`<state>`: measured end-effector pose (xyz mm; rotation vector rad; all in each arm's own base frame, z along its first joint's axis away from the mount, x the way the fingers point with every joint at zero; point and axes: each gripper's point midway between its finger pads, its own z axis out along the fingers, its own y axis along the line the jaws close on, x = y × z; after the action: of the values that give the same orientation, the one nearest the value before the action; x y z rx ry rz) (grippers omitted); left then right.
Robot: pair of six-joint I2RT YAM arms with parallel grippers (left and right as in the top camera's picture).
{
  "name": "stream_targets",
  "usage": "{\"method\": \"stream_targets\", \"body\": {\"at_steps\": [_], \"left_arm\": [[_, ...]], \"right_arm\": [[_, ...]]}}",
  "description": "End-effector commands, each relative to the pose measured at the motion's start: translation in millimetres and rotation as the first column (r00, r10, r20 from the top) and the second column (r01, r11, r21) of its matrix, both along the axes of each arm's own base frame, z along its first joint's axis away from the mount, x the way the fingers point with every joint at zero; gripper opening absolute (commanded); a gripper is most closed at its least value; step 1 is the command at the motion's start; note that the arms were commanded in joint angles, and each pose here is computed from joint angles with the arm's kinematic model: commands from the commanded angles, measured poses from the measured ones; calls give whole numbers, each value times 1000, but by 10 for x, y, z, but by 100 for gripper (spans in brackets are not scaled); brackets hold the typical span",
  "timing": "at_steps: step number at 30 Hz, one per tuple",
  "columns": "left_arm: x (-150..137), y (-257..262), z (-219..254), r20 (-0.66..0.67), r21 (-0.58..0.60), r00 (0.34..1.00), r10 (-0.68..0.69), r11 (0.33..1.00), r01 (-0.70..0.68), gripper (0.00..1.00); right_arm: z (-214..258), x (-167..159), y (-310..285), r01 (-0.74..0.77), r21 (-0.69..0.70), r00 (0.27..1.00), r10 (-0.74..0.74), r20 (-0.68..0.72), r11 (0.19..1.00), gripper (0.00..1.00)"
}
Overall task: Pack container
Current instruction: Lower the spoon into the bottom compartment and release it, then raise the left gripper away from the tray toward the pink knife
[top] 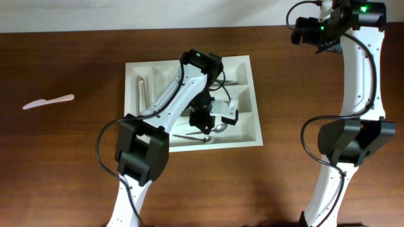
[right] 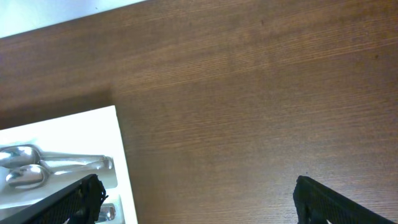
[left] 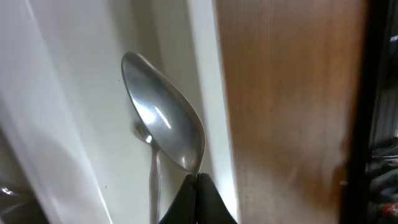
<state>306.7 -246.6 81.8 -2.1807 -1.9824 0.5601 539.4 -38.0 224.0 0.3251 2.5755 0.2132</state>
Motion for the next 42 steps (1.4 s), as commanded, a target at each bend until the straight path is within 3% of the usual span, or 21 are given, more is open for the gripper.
{"method": "stream_targets", "body": {"at_steps": [1,13,16,18,20,28,34,38,42], "left_arm": [[16,185,-264,-1,39,999,-46,998,46,2],[93,334,-412,38,105,998,-56,993,51,5],[110,324,-399,44,106,998,-44,994,39,16],[131,313,-382,51,106,998,-33,994,27,43],[148,303,-365,57,103,998,-31,994,25,52],[204,260,-271,79,89,996,-32,996,25,51],[368,119,109,149,27,989,-22,999,18,49],[640,42,468,276,-17,961,25,1000,-21,47],[1135,177,768,455,-28,861,227,970,-242,45]], "right_arm": [[-35,0,-16,8,-1,1000,-8,-9,1000,99],[-35,0,-16,8,-1,1000,-8,-9,1000,99],[-35,0,-17,8,-2,1000,-8,-9,1000,99],[-35,0,-16,8,-1,1000,-8,-9,1000,99],[-35,0,-16,8,-1,1000,-8,-9,1000,99],[-35,0,-16,8,-1,1000,-8,-9,1000,99],[-35,0,-16,8,-1,1000,-8,-9,1000,99],[-35,0,-16,8,-1,1000,-8,-9,1000,99],[-35,0,-16,8,-1,1000,-8,-9,1000,99]]}}
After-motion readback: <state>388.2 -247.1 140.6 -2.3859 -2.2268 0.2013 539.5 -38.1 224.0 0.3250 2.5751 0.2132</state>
